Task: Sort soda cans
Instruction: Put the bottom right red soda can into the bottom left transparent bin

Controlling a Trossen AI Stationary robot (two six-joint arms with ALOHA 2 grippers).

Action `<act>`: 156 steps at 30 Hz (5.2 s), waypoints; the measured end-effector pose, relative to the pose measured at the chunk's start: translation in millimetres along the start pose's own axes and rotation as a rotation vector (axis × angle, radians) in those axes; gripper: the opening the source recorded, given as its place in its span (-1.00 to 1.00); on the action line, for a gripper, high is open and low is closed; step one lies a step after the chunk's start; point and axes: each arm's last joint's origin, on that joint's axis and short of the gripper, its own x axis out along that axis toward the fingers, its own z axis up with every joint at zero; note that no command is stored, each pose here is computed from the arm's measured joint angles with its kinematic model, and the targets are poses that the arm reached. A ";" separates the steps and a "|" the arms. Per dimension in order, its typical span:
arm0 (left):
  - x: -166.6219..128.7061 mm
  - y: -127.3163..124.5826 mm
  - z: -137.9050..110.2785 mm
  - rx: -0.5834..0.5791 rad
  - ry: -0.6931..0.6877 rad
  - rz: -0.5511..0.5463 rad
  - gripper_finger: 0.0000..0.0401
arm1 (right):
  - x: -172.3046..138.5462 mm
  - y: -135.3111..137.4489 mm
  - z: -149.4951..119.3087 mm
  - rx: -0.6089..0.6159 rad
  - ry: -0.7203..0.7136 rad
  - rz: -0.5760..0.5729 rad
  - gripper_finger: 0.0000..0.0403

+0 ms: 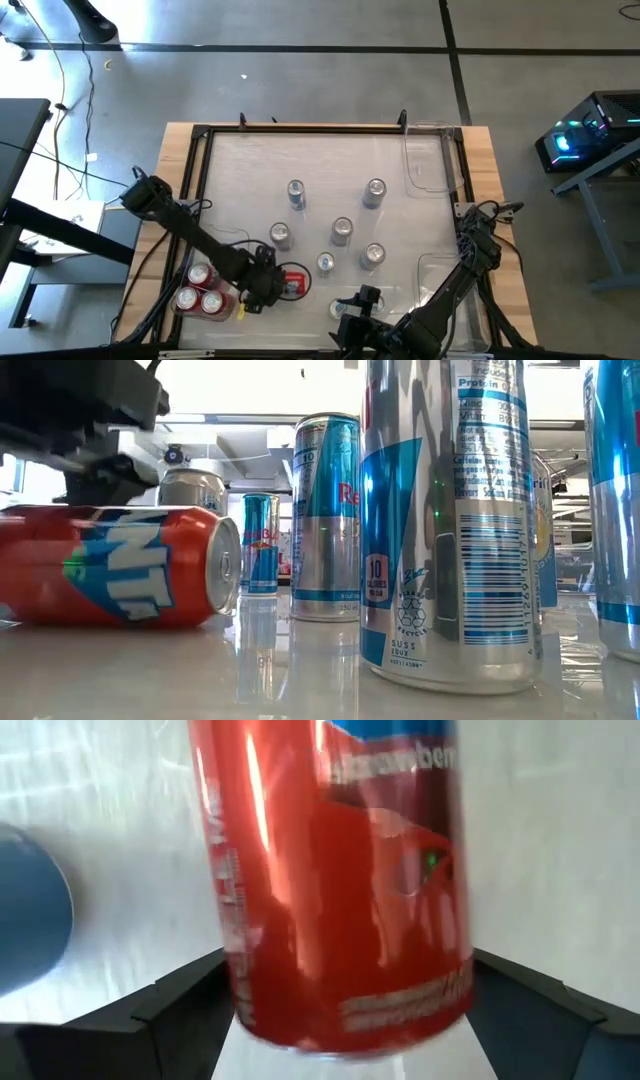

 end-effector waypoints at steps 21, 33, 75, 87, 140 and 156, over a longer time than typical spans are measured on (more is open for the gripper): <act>23.2 -19.1 14.5 -0.066 -0.178 0.065 0.69 | 1.8 -0.9 2.8 0.050 -0.024 -0.011 0.71; -9.3 -37.3 3.4 -0.215 -0.463 0.314 0.42 | 5.4 4.0 18.1 0.053 -0.154 0.005 0.71; -118.9 -107.4 -56.2 -0.312 -1.240 0.586 0.45 | 90.1 -38.7 114.9 0.028 -0.815 0.196 0.71; -118.3 -106.9 -55.3 -0.312 -1.234 0.575 0.45 | 97.6 -47.5 118.5 -0.018 -0.798 0.137 0.71; -118.6 -104.8 -48.9 -0.247 -1.193 0.616 0.47 | 110.2 -62.6 123.8 -0.081 -0.729 0.302 0.49; -136.0 -76.0 -72.8 -0.240 -0.999 0.328 0.64 | 105.2 -86.6 119.3 -0.011 -0.481 0.216 0.43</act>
